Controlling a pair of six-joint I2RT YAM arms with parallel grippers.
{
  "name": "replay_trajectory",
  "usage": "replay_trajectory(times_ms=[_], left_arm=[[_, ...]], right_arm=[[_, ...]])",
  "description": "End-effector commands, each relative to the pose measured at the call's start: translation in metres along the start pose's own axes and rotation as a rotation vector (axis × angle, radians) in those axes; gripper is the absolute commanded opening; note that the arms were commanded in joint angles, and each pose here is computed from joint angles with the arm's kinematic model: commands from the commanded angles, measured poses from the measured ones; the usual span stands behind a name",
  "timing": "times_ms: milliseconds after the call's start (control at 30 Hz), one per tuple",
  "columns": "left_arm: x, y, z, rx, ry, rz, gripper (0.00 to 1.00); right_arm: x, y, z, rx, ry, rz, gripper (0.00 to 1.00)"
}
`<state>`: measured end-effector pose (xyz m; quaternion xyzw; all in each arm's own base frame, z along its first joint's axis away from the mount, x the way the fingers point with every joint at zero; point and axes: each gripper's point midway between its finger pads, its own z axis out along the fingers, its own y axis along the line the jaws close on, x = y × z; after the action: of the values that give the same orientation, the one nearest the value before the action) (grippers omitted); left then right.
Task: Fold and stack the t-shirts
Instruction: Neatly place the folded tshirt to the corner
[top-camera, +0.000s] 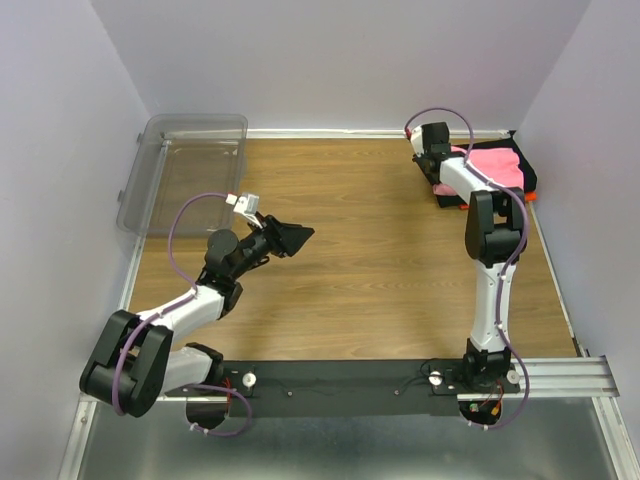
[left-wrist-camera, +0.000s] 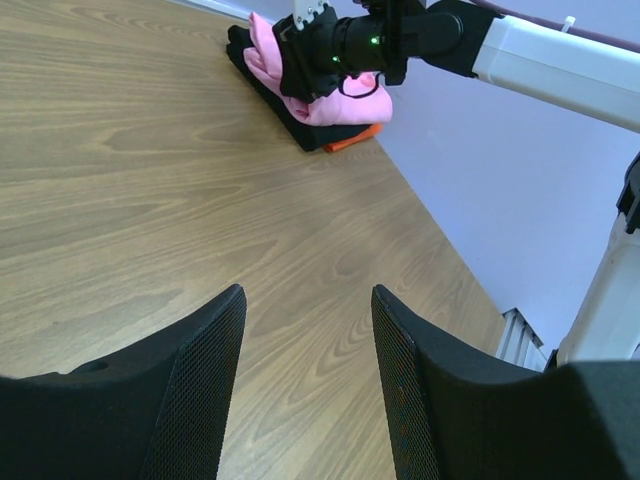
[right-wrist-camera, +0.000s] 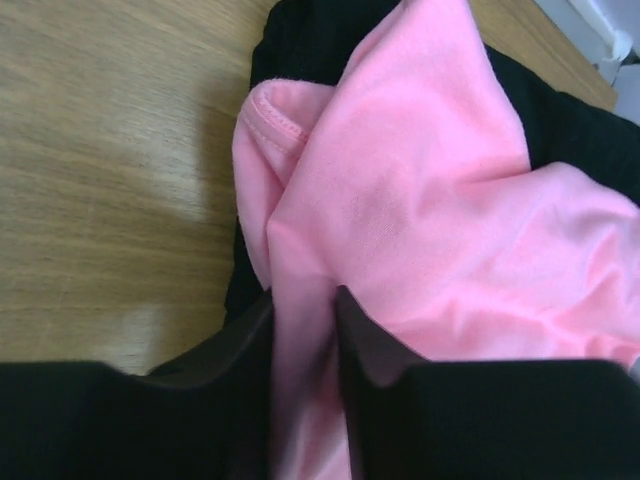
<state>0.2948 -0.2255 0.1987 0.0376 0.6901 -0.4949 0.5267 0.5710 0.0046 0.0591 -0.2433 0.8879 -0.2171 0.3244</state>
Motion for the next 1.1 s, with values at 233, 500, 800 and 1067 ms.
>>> replay_trajectory(times_ms=[233, 500, 800, 1067], left_arm=[[0.001, -0.005, -0.008, 0.016, -0.007, 0.024, 0.61], [0.003, -0.006, -0.01, 0.017, -0.004, 0.025, 0.61], [0.005, -0.004, -0.012, 0.011, -0.001, 0.023, 0.61], [0.005, -0.003, -0.013, 0.003, 0.001, 0.035, 0.61]], right_arm=[[-0.012, -0.006, -0.027, 0.041, -0.03, -0.028, 0.27], [-0.005, 0.002, -0.029, 0.019, -0.02, -0.038, 0.44], [-0.005, 0.018, -0.017, 0.007, -0.007, -0.042, 0.62], [-0.005, 0.023, -0.014, 0.006, 0.0, -0.045, 0.11]])
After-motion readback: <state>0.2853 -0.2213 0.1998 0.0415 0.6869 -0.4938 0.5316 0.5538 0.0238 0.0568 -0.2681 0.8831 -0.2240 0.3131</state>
